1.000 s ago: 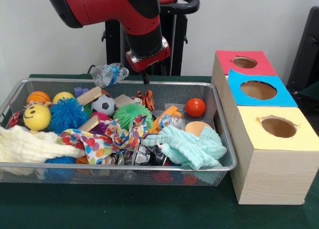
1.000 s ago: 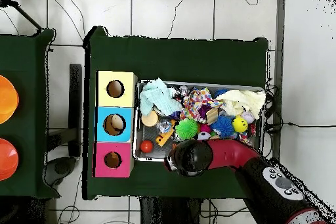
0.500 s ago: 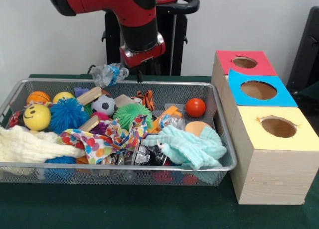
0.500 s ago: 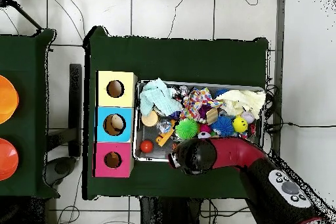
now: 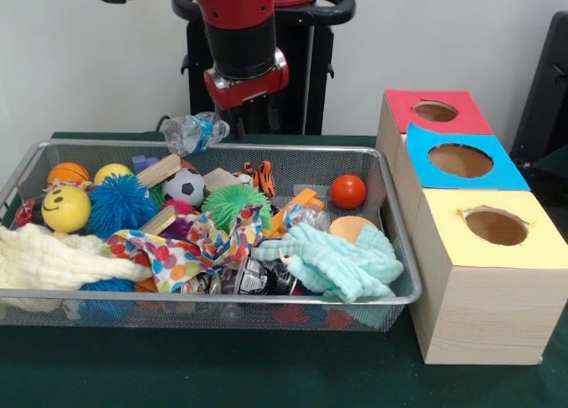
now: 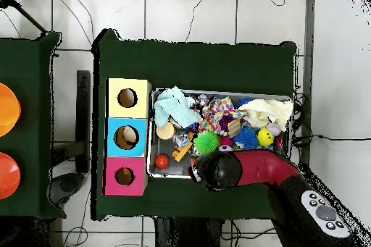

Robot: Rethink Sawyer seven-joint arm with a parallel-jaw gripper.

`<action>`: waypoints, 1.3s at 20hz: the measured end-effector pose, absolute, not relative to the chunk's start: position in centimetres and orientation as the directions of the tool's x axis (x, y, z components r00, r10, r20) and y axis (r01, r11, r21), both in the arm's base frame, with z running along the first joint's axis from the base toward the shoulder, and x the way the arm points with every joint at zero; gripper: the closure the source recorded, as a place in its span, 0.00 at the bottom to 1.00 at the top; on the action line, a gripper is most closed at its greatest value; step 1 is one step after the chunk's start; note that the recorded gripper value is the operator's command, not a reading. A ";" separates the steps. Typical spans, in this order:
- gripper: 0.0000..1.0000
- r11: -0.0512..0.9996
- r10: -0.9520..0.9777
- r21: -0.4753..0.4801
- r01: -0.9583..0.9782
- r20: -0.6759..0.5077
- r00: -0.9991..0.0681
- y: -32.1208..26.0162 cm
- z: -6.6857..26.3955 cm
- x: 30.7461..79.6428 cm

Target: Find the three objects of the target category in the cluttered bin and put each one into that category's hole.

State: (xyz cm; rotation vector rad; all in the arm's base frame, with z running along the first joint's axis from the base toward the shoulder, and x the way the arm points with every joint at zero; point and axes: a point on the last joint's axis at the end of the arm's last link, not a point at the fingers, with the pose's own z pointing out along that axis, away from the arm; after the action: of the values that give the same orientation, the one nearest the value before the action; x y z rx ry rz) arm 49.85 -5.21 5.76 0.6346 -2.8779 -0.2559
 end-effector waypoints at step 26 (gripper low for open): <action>0.00 0.900 -0.418 0.195 -0.390 0.134 -0.898 -5.7 6.3 50.2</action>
State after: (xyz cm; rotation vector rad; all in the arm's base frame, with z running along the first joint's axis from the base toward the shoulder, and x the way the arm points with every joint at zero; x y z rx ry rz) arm 50.21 -5.68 6.33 0.6202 -2.8921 -0.2440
